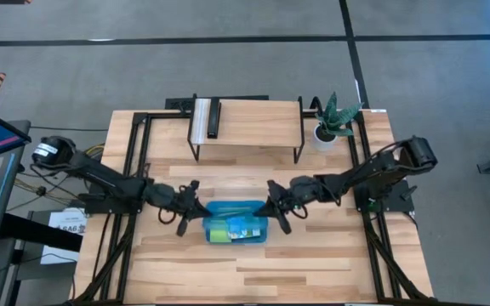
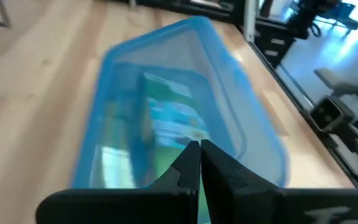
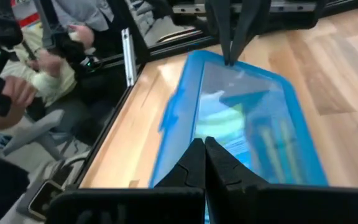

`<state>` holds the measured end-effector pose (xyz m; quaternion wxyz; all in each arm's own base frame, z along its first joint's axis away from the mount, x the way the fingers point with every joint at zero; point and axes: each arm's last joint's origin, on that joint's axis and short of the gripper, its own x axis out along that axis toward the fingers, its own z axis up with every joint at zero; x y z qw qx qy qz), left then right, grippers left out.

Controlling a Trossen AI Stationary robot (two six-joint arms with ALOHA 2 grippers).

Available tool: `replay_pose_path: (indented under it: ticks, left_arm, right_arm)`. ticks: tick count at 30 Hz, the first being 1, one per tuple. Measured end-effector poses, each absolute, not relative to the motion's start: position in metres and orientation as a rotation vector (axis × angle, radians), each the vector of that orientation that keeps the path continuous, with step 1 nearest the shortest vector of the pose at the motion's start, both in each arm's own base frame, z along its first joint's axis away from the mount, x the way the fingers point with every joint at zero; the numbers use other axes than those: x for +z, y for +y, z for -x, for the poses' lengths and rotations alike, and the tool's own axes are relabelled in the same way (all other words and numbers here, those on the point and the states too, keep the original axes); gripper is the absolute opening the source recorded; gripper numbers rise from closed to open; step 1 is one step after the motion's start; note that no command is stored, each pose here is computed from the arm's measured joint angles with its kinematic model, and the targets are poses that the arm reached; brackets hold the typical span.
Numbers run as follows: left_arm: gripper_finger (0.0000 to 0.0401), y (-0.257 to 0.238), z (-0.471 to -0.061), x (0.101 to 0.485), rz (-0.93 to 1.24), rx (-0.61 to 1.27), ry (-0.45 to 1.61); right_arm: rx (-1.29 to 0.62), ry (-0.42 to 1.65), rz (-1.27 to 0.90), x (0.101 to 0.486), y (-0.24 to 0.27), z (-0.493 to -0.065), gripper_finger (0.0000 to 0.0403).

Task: Pack school essentials
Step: Close the blue supply box

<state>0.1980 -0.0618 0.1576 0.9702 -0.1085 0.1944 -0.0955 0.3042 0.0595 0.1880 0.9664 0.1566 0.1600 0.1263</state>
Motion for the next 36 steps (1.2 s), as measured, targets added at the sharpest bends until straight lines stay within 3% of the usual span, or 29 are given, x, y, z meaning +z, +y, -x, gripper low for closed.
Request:
replay_pose_path:
  ticks: [15,26,36]
  left_arm:
    - [0.0,-0.095,-0.202,0.126,0.272,-0.238,0.473]
    - [0.0,-0.096,-0.203,0.12,0.292,-0.225,0.499]
    - [0.0,-0.095,-0.202,0.116,0.32,-0.189,0.548]
  right_arm:
    - [0.206,0.431,-0.27,0.175,0.077,-0.297,0.0008]
    - [0.221,0.457,-0.323,0.125,0.084,-0.316,0.0008]
    - [0.252,0.494,-0.362,0.107,0.081,-0.329,0.0008]
